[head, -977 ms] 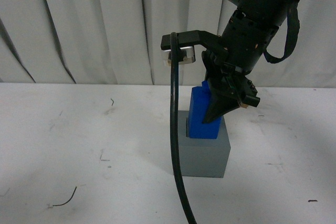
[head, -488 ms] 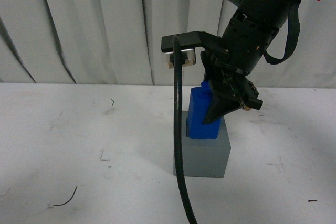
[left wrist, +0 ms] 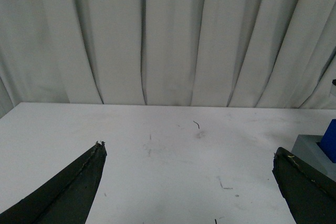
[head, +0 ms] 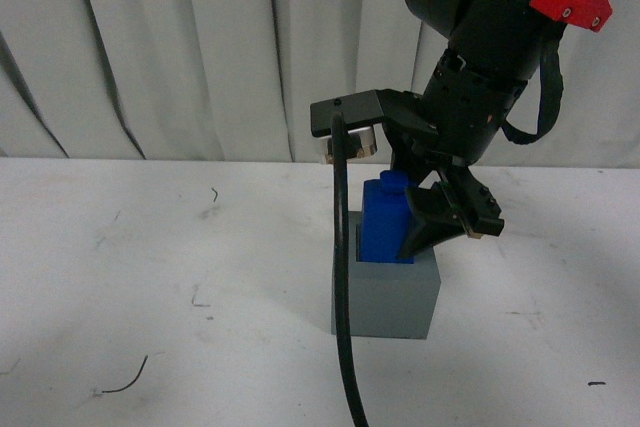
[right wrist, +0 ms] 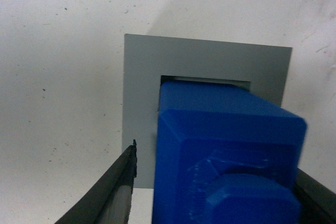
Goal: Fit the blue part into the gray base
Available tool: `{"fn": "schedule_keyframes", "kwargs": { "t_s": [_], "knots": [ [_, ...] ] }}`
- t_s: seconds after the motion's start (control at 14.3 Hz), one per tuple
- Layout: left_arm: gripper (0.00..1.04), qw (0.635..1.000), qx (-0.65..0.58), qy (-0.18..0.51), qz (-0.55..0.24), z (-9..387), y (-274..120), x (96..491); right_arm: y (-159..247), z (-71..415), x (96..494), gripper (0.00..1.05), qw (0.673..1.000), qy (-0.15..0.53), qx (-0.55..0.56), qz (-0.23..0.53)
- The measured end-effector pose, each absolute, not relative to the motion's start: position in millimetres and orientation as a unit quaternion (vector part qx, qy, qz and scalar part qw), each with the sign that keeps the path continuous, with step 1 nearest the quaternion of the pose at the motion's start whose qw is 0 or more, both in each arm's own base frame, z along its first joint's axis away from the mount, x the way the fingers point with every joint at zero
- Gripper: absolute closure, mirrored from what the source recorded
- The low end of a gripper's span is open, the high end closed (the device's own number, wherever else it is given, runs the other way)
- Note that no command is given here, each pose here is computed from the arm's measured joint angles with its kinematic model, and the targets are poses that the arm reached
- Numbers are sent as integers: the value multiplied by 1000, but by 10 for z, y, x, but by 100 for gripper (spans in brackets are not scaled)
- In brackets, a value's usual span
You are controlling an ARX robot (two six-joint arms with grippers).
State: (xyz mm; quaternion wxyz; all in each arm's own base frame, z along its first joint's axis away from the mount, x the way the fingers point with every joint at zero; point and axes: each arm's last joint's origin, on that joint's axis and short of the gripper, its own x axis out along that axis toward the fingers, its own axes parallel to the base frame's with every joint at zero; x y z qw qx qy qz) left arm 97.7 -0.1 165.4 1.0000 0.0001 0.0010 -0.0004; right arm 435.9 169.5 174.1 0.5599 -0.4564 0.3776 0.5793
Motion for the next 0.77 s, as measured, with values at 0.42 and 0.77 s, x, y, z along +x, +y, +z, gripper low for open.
{"fn": "schedule_keyframes", "kwargs": {
  "t_s": [0.42, 0.77],
  "knots": [
    [7, 1000, 0, 1, 0, 1654, -1, 977, 1555, 2137, 4218, 6, 619, 306, -442, 573],
    [7, 1000, 0, 1, 0, 1654, -1, 977, 862, 2445, 4090, 6, 756, 161, -429, 466]
  ]
}}
